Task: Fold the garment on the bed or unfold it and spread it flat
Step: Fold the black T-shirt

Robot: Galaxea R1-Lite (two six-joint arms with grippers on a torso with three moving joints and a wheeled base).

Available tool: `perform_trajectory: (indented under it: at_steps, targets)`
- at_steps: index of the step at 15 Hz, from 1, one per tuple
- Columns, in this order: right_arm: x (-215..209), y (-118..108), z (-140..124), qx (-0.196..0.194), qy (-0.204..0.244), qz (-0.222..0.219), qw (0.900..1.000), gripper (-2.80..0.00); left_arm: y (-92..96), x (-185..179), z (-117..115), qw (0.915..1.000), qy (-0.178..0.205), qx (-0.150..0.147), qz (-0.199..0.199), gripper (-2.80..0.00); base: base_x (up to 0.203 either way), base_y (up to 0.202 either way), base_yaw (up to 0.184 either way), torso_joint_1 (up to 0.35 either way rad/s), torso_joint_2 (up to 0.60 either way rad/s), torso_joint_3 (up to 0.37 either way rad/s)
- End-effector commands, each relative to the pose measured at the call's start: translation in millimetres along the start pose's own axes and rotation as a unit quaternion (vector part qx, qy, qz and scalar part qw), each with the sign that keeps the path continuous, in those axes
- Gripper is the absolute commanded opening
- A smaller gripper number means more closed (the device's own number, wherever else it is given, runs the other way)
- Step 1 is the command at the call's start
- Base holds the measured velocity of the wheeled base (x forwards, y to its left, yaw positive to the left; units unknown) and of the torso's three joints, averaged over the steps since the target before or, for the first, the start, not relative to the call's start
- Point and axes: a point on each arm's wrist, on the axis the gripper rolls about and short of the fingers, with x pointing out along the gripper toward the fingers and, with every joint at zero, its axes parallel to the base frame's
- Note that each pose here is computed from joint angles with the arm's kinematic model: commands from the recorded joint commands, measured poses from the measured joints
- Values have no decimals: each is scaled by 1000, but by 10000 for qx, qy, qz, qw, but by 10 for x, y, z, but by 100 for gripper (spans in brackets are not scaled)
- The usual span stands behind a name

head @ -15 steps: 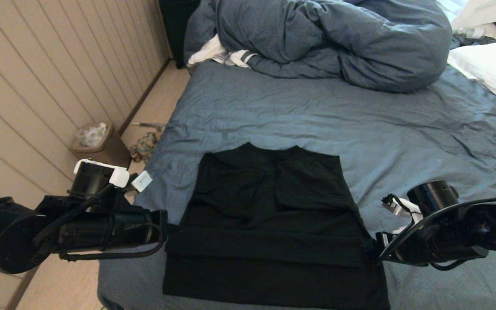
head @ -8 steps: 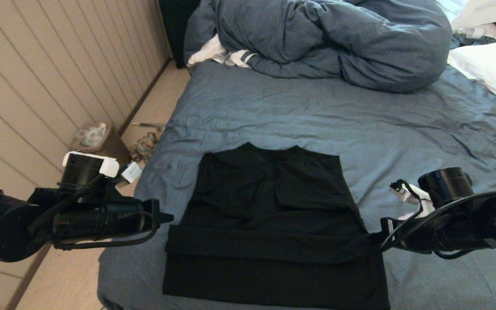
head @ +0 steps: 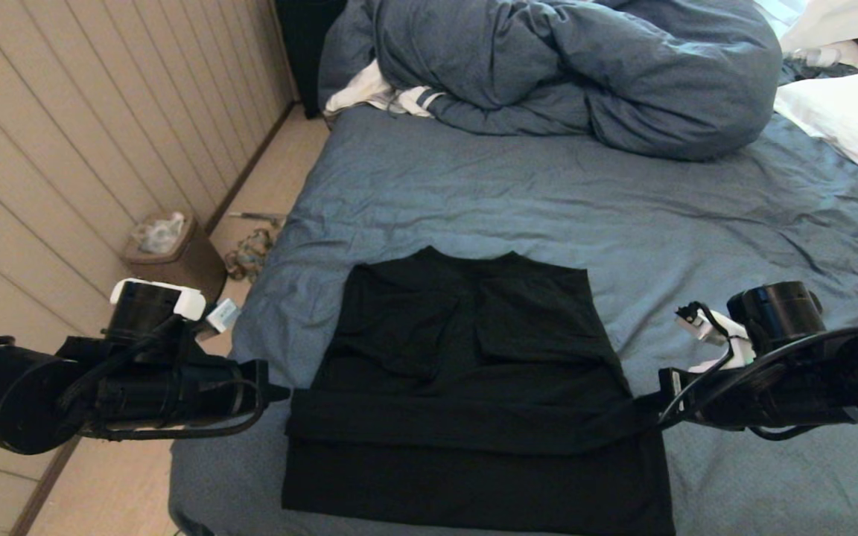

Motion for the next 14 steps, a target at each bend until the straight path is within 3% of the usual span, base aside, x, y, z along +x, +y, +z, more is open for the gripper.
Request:
perform_trajectory:
  at_steps: [1,7,14]
  targets:
    - [47,-22,-8,39,92,80,9999,-280,16,56,17,10000,44,-30,4,-280,0,0,0,0,0,0]
    - [251,-111,-48,123,419,122,9990,-280,104,323,40,9992,384,-78,56,-280,0,0,0,0,0,0]
    - [364,-149,-24,72,308,133,9994,-280,245,313,132,9992,268,-229,187,-280,0,0,0,0,0,0]
